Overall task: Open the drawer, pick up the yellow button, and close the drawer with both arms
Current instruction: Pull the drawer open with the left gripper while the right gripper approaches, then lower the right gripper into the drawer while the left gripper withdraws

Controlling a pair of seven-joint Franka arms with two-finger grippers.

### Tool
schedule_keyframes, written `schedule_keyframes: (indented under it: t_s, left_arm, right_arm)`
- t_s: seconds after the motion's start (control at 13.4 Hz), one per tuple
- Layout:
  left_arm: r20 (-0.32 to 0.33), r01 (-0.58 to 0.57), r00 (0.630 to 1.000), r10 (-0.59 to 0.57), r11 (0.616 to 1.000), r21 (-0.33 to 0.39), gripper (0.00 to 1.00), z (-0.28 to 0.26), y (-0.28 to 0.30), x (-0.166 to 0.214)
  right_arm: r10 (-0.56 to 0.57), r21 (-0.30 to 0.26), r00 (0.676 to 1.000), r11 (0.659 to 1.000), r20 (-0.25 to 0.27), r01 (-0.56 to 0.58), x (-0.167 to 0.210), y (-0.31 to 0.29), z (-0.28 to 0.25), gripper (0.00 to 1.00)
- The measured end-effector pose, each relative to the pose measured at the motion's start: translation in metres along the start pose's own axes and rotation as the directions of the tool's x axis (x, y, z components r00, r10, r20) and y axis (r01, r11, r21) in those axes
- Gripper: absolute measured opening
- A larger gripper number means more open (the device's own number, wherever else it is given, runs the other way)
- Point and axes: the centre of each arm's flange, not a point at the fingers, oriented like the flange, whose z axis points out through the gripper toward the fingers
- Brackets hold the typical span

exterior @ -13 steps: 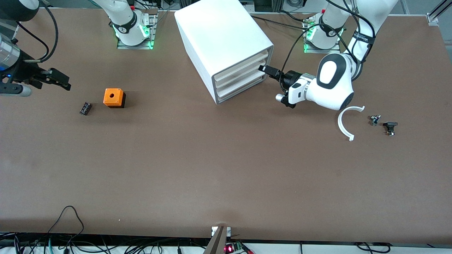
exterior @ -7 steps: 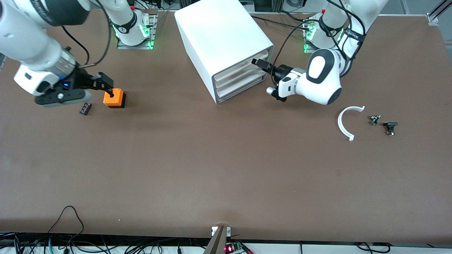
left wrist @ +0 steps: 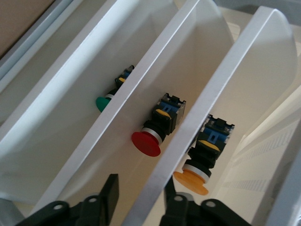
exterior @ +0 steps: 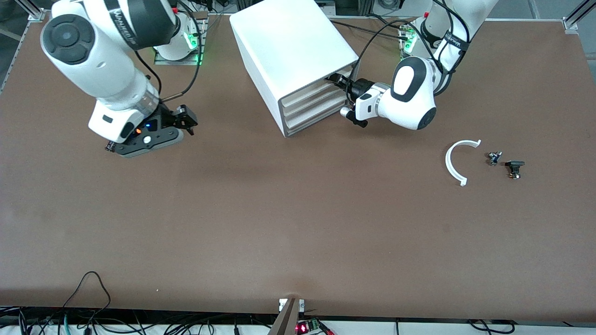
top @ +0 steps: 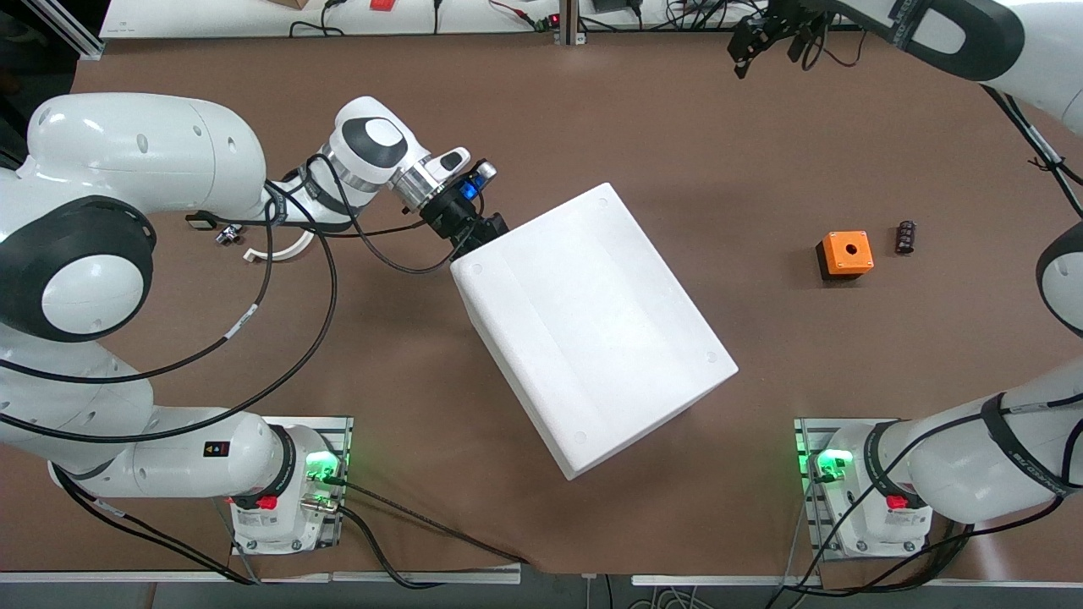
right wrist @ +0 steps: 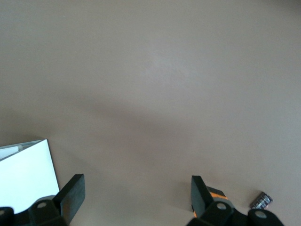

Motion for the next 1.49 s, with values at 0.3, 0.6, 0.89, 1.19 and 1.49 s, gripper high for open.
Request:
schedule_keyframes:
  t_s: [0.3, 0.6, 0.89, 1.19, 1.49]
  left_arm:
    - [-0.156, -0.040, 0.986, 0.058, 0.992, 0.118, 0.36, -0.089, -0.014, 0.011]
    - [-0.237, -0.074, 0.966, 0.105, 0.988, 0.137, 0.19, -0.131, -0.008, 0.018]
    - [-0.302, -0.050, 0.947, 0.109, 0.979, 0.195, 0.42, -0.154, -0.018, 0.021]
    - [-0.380, -0.034, 0.914, 0.139, 0.962, 0.271, 0.83, -0.182, -0.017, 0.016]
    - [-0.520, 0.032, 0.832, 0.194, 0.919, 0.394, 1.00, -0.284, -0.017, -0.031]
  right_arm:
    - [-0.011, 0.000, 1.000, 1.000, -0.012, 0.011, 0.002, -0.007, -0.001, 1.00]
    - [-0.056, 0.001, 0.998, 0.998, -0.019, 0.056, 0.004, -0.033, 0.004, 1.00]
    - [-0.171, 0.010, 0.984, 0.985, -0.059, 0.172, 0.003, -0.105, 0.002, 1.00]
    - [-0.365, 0.034, 0.919, 0.927, -0.147, 0.374, 0.013, -0.215, -0.017, 1.00]
    - [-0.556, 0.030, 0.809, 0.821, -0.188, 0.571, 0.016, -0.290, -0.011, 1.00]
